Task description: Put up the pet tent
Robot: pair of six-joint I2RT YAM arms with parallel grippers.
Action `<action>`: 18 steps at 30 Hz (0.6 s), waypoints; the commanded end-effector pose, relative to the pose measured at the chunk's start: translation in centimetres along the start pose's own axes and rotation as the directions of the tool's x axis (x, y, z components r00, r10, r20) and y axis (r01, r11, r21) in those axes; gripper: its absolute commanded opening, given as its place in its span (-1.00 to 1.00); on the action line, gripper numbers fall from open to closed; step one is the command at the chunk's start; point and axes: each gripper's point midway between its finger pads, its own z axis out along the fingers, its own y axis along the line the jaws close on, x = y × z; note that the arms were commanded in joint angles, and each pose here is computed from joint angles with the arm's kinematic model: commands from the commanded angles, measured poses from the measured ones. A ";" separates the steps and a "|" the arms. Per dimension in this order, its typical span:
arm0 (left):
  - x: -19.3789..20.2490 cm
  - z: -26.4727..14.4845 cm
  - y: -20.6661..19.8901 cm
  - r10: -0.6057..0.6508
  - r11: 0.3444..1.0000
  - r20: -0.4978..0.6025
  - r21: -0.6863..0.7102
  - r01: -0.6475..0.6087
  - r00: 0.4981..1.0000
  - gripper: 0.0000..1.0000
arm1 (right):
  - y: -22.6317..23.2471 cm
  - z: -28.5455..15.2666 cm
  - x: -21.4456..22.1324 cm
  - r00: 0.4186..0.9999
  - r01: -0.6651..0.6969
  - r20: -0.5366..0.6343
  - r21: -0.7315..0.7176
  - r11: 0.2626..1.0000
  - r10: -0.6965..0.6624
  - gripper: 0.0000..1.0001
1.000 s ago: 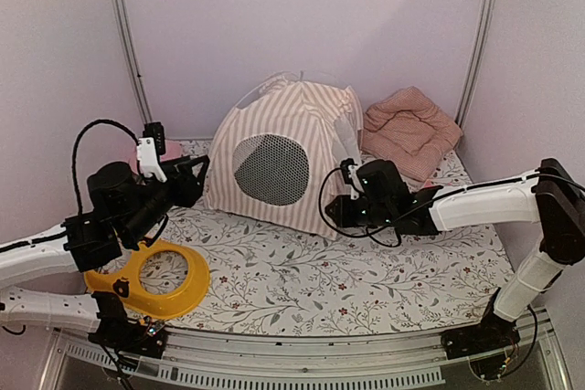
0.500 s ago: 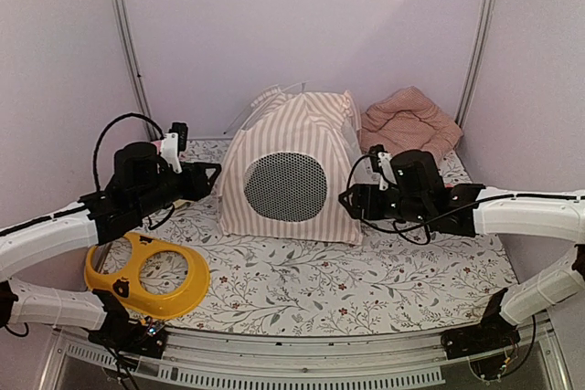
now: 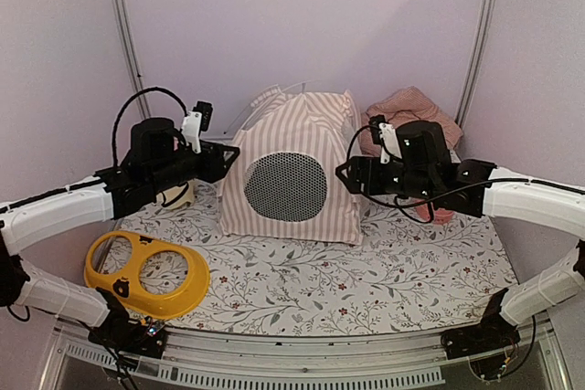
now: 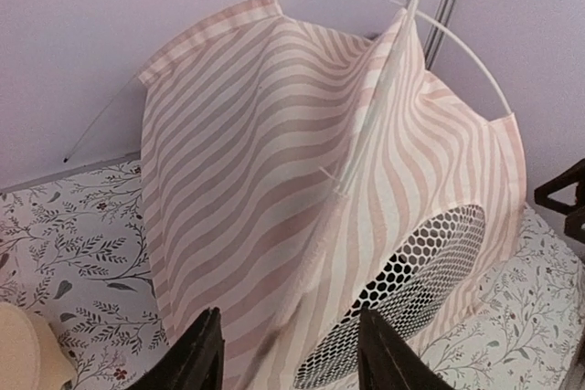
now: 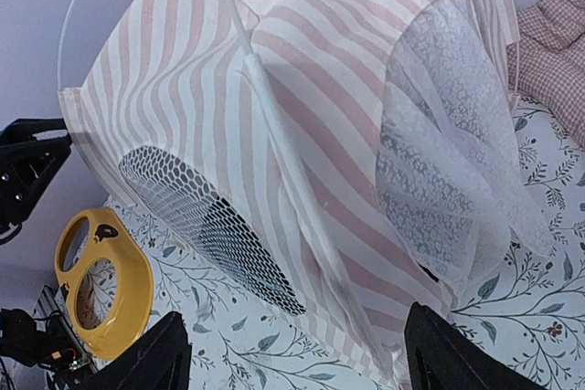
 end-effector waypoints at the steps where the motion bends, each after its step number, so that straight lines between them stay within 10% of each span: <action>1: 0.2 1.7 -0.3 0.065 0.998 -0.020 0.028 -0.065 0.998 0.01 | -1.6 1.4 -1.0 1.000 0.013 -0.014 0.066 0.998 -0.012 0.62; 8: 0.1 2.3 -4.8 0.098 0.978 -0.039 0.191 -0.089 0.994 -0.96 | -4.7 3.5 -2.7 0.999 -0.034 -0.009 0.123 0.992 0.035 0.35; 18: -0.1 -4.3 -15.2 0.037 0.921 0.102 0.382 -0.074 0.994 -1.00 | -5.2 6.7 -12.0 0.990 0.040 0.125 0.161 0.986 -0.061 -0.25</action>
